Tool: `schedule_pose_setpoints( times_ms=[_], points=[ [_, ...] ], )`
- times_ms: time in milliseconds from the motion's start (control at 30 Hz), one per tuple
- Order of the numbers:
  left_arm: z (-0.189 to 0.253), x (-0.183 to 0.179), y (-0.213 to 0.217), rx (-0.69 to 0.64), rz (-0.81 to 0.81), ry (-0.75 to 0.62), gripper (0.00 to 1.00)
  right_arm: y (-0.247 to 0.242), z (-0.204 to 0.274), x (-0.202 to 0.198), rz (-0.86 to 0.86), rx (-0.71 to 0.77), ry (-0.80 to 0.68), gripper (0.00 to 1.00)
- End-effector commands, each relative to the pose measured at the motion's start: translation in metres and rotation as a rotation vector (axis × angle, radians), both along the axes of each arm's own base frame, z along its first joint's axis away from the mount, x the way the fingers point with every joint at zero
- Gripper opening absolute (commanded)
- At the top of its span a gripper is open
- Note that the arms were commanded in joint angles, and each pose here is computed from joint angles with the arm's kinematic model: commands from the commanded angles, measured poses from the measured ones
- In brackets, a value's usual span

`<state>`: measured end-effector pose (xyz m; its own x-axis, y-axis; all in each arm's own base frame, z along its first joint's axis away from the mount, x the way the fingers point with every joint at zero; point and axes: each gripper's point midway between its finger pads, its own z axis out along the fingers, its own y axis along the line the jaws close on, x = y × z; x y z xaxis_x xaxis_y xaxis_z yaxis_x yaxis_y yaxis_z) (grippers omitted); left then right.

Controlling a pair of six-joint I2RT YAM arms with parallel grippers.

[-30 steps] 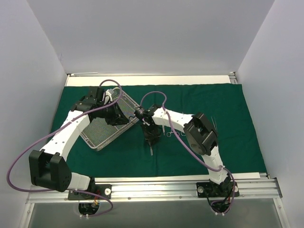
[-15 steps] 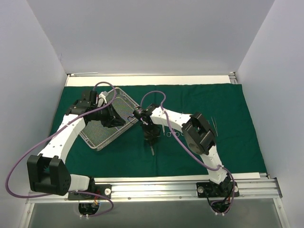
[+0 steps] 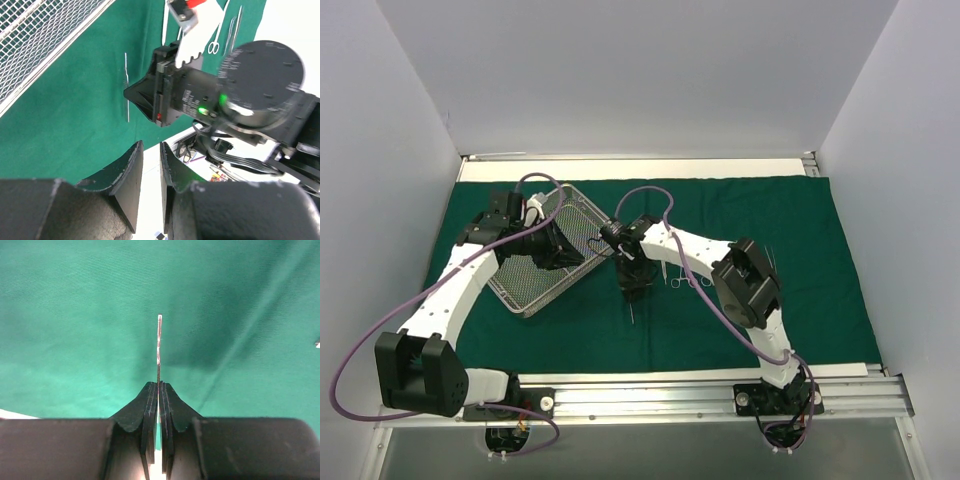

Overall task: Open and lay out the surgical kit
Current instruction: Pick up the medical item from the surgical kit, then place the medical item in the surgical kit.

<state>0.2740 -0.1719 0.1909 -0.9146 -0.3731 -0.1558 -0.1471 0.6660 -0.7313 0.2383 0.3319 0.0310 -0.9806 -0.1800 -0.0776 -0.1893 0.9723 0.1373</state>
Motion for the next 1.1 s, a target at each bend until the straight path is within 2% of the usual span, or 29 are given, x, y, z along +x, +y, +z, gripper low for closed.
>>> schedule_pose_setpoints(
  times_ms=[0, 133, 267, 400, 433, 567, 733, 800, 933, 1067],
  points=[
    [0.01, 0.002, -0.001, -0.025, -0.021, -0.063, 0.28, 0.007, 0.031, -0.003, 0.003, 0.103, -0.004, 0.0],
    [0.01, 0.001, -0.002, -0.034, -0.021, -0.06, 0.28, 0.003, 0.034, 0.0, -0.01, 0.114, -0.011, 0.0],
    [0.019, 0.003, -0.006, -0.053, -0.055, -0.114, 0.31, -0.001, 0.053, 0.012, -0.023, 0.156, -0.041, 0.0],
    [0.017, -0.004, -0.011, -0.096, -0.106, -0.176, 0.38, 0.004, 0.084, 0.031, -0.027, 0.348, -0.05, 0.0],
    [0.026, -0.003, -0.017, -0.144, -0.132, -0.227, 0.39, 0.003, 0.097, 0.041, -0.031, 0.403, -0.069, 0.0],
    [0.03, -0.006, -0.026, -0.201, -0.186, -0.296, 0.44, 0.01, 0.13, 0.052, 0.053, 0.554, -0.128, 0.0],
    [0.046, -0.007, -0.038, -0.248, -0.232, -0.361, 0.49, 0.015, 0.167, 0.044, 0.117, 0.723, -0.163, 0.0],
    [0.05, -0.01, -0.045, -0.268, -0.251, -0.374, 0.62, 0.016, 0.176, 0.044, 0.121, 0.765, -0.184, 0.0],
    [0.059, -0.013, -0.06, -0.319, -0.268, -0.41, 0.61, 0.023, 0.21, 0.037, 0.167, 0.874, -0.222, 0.0],
    [0.065, -0.018, -0.074, -0.378, -0.289, -0.435, 0.61, 0.024, 0.221, 0.036, 0.173, 0.905, -0.232, 0.0]
  ],
)
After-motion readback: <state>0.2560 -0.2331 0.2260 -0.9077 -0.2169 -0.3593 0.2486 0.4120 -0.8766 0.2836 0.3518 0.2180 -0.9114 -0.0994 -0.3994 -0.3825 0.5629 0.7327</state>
